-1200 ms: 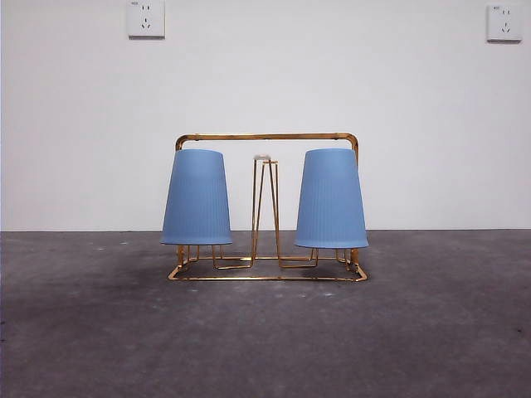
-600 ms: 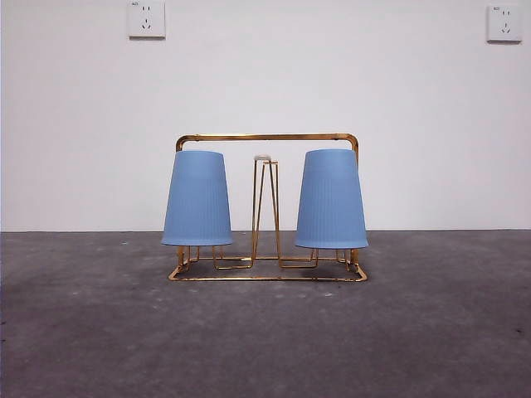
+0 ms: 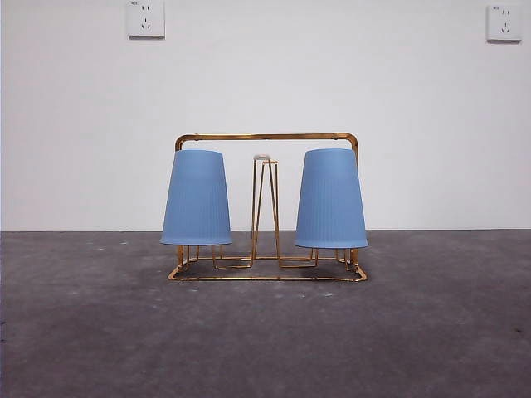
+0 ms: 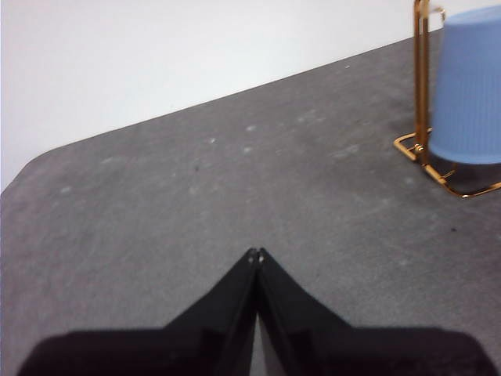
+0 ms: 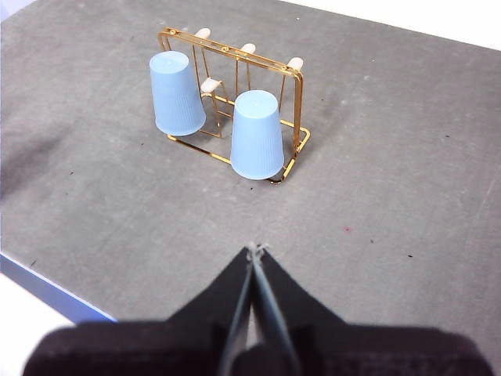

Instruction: Pick up cup 1,put cup 1 in the cup rack,pick up cup 2,put cup 2 in the cup rack

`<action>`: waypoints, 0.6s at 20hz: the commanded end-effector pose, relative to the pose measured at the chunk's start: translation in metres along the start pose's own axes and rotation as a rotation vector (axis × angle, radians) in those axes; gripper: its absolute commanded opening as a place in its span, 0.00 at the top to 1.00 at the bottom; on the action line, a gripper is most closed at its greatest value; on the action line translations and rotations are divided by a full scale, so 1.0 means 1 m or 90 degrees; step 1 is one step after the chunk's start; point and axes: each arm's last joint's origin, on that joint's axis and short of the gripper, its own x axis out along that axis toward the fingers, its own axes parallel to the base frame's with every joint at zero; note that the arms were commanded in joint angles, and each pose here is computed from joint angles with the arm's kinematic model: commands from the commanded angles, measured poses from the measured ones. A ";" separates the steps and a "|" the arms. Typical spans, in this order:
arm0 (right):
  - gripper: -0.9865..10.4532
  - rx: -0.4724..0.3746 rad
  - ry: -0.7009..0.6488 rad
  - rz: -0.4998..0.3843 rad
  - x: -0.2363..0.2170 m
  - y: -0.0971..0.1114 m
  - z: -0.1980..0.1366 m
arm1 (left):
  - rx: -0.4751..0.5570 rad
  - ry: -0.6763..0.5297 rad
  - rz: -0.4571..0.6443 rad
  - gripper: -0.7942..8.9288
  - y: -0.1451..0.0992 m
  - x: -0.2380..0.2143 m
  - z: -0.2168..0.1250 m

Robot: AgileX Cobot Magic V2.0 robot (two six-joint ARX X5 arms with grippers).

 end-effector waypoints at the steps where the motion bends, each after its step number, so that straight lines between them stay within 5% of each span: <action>1: 0.91 0.003 0.013 -0.003 0.001 0.000 -0.002 | -0.021 0.004 0.013 0.92 -0.002 0.002 -0.012; 12: 0.91 0.003 0.016 -0.003 0.002 0.000 -0.001 | -0.033 0.010 0.005 0.92 -0.004 0.004 -0.019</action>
